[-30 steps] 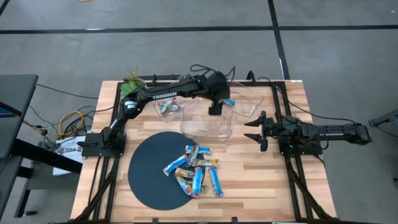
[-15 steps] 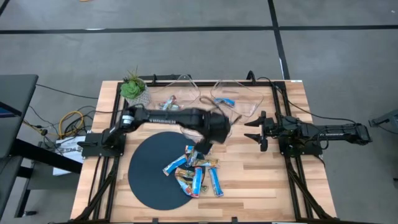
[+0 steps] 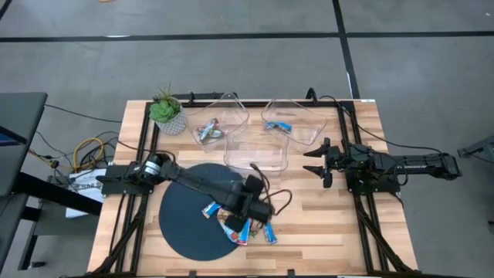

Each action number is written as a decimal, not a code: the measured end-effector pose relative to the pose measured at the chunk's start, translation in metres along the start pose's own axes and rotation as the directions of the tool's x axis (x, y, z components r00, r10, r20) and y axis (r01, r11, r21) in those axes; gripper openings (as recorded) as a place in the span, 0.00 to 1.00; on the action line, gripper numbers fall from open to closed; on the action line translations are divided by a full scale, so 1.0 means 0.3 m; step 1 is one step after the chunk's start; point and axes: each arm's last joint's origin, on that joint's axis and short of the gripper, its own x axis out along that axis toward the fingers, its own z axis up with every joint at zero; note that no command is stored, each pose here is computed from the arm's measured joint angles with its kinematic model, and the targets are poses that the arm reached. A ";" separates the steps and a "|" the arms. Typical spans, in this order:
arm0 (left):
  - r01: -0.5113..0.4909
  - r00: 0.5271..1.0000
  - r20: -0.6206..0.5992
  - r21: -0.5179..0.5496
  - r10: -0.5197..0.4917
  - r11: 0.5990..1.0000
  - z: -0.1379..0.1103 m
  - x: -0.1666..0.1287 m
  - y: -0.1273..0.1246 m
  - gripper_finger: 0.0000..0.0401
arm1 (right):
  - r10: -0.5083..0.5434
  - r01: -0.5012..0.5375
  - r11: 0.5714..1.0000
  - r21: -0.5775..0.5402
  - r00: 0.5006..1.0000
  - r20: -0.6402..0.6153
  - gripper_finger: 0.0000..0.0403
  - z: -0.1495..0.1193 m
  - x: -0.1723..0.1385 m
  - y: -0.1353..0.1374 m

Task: Pick and place Granola Bars by type
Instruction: Put the red granola bar into the left transparent bin

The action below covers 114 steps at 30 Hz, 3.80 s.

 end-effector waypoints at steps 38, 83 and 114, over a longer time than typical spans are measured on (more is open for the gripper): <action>-0.016 0.981 -0.195 -0.043 0.008 0.999 -0.129 0.173 -0.404 0.62 | 0.000 0.000 1.000 0.000 1.000 0.000 0.59 0.000 0.000 0.000; 0.119 0.984 -0.116 -0.127 -0.134 0.985 -0.089 0.144 -0.408 0.20 | 0.000 0.000 1.000 0.000 1.000 0.001 0.59 0.000 0.000 0.000; -0.353 0.882 0.090 -0.527 0.463 0.773 0.056 -0.068 -0.019 0.08 | 0.000 0.000 1.000 0.000 1.000 0.001 0.59 0.000 0.000 0.000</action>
